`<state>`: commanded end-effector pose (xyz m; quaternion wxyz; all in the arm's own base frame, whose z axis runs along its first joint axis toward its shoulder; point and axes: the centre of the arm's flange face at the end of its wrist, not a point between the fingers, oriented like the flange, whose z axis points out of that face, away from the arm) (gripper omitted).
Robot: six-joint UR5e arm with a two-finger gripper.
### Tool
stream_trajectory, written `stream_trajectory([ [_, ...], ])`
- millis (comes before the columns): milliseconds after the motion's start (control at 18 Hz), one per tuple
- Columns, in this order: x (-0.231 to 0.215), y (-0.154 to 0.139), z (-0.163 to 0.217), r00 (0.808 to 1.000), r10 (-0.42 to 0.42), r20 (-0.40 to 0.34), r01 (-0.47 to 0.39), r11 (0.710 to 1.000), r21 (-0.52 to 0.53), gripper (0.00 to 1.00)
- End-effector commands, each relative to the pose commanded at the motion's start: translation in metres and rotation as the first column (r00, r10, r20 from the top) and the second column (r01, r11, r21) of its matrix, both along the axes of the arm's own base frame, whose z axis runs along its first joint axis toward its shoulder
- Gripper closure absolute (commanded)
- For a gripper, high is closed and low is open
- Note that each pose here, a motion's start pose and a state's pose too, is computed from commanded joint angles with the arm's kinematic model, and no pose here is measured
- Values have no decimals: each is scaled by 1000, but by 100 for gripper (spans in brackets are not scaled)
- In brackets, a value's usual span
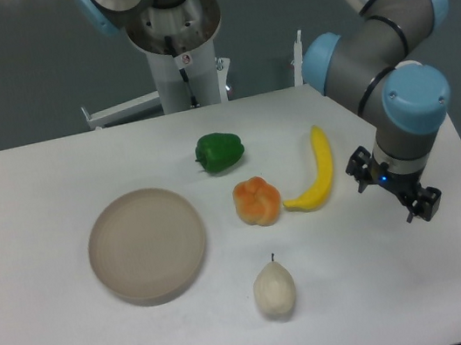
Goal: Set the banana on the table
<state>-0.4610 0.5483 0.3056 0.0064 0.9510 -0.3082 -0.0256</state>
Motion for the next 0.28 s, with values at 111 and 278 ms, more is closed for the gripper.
stream_trajectory([
  [111, 0, 2, -3, 1000, 0, 1, 0, 1000, -1, 0],
  [278, -1, 2, -2, 1000, -1, 0, 1, 1000, -2, 0],
])
